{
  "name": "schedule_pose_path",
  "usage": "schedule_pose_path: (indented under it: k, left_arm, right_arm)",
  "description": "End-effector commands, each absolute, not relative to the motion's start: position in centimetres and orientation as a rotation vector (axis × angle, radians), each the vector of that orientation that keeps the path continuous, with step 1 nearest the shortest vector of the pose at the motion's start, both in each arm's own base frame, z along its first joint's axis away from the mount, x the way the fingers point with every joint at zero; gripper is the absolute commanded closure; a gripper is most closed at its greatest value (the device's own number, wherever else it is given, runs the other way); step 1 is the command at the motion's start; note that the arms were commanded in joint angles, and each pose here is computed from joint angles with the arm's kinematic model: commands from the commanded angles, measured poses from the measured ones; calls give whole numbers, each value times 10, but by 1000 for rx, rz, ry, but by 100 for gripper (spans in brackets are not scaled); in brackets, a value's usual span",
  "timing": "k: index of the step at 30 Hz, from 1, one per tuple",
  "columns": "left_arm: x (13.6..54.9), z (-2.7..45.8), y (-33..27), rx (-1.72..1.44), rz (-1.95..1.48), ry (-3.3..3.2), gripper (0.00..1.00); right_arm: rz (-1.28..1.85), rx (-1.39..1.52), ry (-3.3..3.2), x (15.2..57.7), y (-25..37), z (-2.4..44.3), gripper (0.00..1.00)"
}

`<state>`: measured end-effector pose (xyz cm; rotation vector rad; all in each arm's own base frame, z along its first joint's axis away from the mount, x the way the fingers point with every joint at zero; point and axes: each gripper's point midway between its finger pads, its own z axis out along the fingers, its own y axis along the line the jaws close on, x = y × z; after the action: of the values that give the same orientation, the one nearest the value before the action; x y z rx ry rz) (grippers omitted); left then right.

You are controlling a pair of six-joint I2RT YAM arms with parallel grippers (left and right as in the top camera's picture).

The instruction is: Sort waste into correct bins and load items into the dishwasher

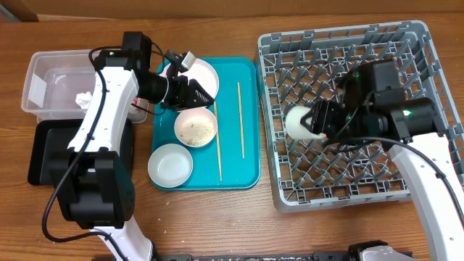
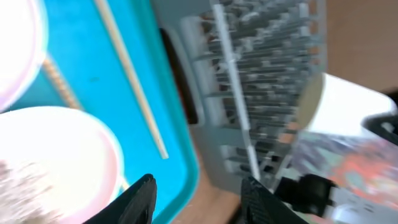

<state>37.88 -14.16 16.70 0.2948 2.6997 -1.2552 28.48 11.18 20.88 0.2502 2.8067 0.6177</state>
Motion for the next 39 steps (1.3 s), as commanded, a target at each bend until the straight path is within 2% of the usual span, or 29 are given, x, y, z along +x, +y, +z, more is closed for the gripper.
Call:
schedule_pose_path:
  k: [1, 8, 16, 33, 39]
  left_arm:
    - [385, 155, -129, 267, -1070, 2777, 53]
    - [387, 155, -128, 270, -1060, 2772, 53]
    - [388, 155, -128, 271, -1058, 2769, 53]
    - [388, 155, -128, 271, -1058, 2769, 53]
    - [386, 155, -128, 269, -1060, 2775, 53]
  right_arm:
    - [411, 304, 2813, 275, 101, 214, 51]
    - [258, 351, 2985, 227, 108, 200, 51]
    - [201, 379, 3056, 207, 112, 192, 51]
    - [114, 310, 3198, 198, 130, 143, 50]
    - [73, 304, 3233, 197, 137, 133, 39]
